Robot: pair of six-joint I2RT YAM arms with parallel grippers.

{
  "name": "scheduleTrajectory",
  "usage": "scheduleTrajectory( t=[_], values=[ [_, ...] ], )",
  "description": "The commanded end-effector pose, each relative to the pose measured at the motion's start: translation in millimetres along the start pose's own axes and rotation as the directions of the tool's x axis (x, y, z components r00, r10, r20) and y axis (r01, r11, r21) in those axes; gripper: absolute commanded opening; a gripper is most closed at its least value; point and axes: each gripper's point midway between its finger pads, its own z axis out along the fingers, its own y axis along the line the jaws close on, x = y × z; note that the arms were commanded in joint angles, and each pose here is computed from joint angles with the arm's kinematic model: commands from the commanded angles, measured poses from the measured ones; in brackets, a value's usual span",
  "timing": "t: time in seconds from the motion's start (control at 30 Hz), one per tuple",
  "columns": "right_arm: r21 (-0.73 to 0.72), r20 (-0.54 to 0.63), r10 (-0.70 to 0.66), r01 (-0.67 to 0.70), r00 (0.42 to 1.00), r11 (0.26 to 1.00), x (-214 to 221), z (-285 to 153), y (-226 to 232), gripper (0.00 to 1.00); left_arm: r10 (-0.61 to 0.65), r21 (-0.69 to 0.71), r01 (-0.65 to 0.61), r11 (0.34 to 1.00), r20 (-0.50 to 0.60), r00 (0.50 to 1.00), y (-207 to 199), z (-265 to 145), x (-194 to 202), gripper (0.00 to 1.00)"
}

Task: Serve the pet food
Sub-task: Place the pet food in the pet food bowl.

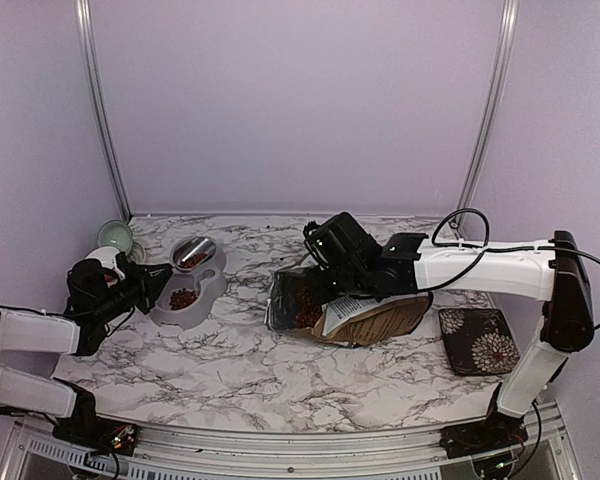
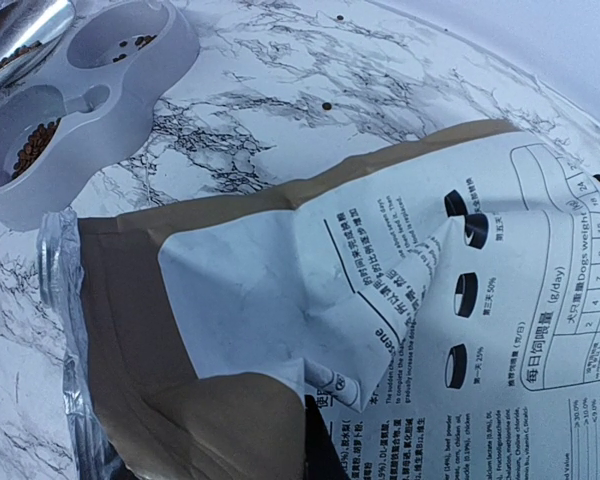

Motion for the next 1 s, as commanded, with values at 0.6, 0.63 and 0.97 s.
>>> scheduleTrajectory(
  t=[0.6,0.63,0.97],
  values=[
    [0.059,0.054,0.024,-0.027,0.998,0.998,-19.0,-10.1,-23.5,0.00,0.113,-0.094,-0.104,0.990,0.093,0.989,29.3,16.0,-52.4,0.00],
    [0.060,0.055,0.024,-0.027,0.998,0.998,-19.6,-10.2,-23.8,0.00,0.115,-0.099,-0.105,0.990,0.094,0.989,31.0,16.5,-53.2,0.00],
    [0.060,0.052,0.019,-0.022,0.998,0.998,-20.2,-8.3,-22.8,0.00,0.163,-0.133,-0.148,0.980,0.106,0.981,35.1,21.6,-66.1,0.00]
  ],
)
